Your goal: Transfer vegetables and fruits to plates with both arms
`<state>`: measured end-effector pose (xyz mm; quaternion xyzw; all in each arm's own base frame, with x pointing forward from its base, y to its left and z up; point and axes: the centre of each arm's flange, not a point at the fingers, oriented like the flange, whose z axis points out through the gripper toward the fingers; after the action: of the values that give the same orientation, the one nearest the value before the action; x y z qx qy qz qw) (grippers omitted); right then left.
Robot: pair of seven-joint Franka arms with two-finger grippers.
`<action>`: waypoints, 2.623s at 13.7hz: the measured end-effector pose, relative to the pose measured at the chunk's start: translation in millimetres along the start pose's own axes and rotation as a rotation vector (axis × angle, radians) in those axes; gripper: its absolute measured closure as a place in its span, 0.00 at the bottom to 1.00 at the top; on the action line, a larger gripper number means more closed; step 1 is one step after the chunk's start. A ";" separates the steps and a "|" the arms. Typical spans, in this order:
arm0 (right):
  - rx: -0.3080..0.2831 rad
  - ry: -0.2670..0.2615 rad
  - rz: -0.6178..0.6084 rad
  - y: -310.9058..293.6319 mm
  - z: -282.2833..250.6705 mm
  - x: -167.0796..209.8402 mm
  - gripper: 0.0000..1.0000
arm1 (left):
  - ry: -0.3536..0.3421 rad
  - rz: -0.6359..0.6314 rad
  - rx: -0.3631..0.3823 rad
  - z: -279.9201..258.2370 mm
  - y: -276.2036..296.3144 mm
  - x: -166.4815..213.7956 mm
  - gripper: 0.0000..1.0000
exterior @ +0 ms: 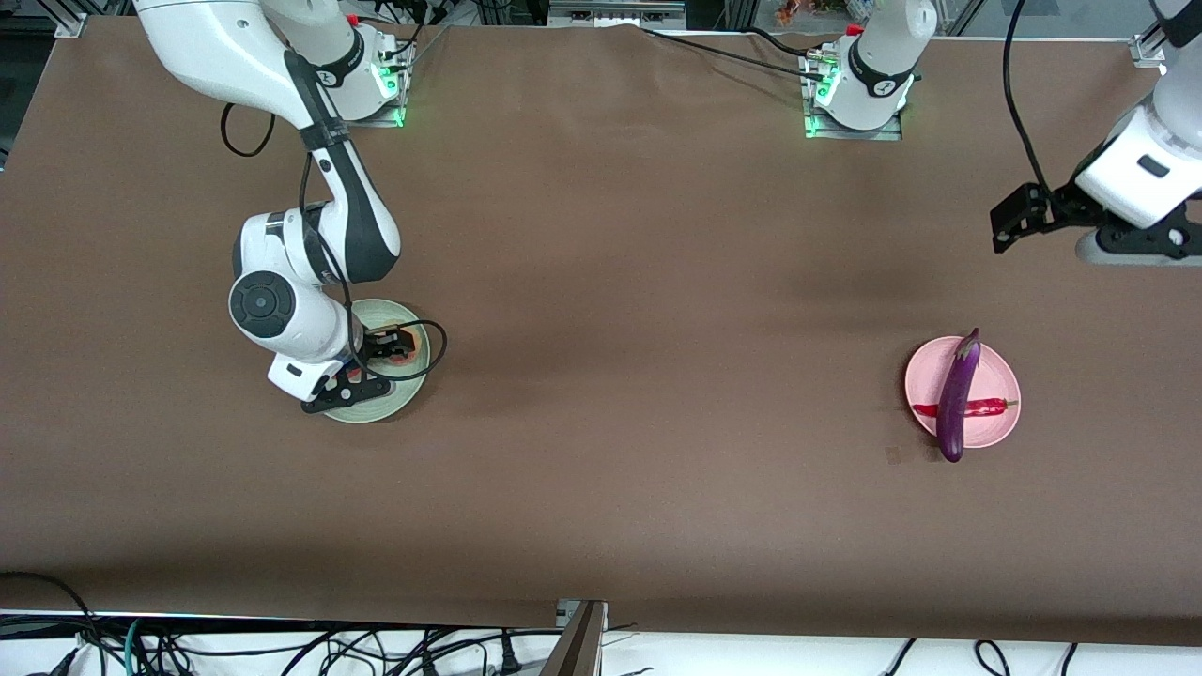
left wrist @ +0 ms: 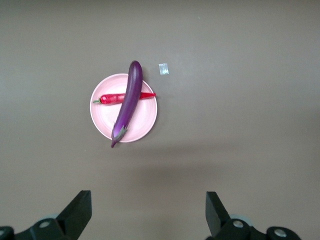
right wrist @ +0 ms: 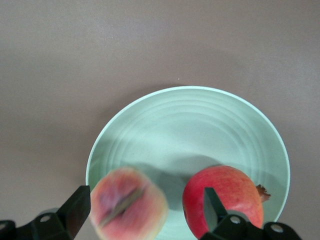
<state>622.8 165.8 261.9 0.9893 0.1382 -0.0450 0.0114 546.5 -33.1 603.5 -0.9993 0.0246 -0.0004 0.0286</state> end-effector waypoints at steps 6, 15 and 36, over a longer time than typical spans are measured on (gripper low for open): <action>0.005 0.031 0.000 -0.3 -22.8 2.7 0.00 | -0.009 -0.045 -0.042 9.4 -36.4 0.7 0.00; 0.076 0.053 0.125 26.0 -208.3 -61.5 0.00 | -0.012 -0.030 -0.048 9.2 -29.4 0.6 0.00; -0.005 0.063 0.135 59.3 -321.7 -128.2 0.00 | -0.027 -0.025 -0.048 8.5 -26.8 -1.2 0.00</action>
<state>543.9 85.1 594.6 0.9973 0.0716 -0.0125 0.0126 546.6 -5.8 596.6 -0.9998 0.0117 0.0134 0.0049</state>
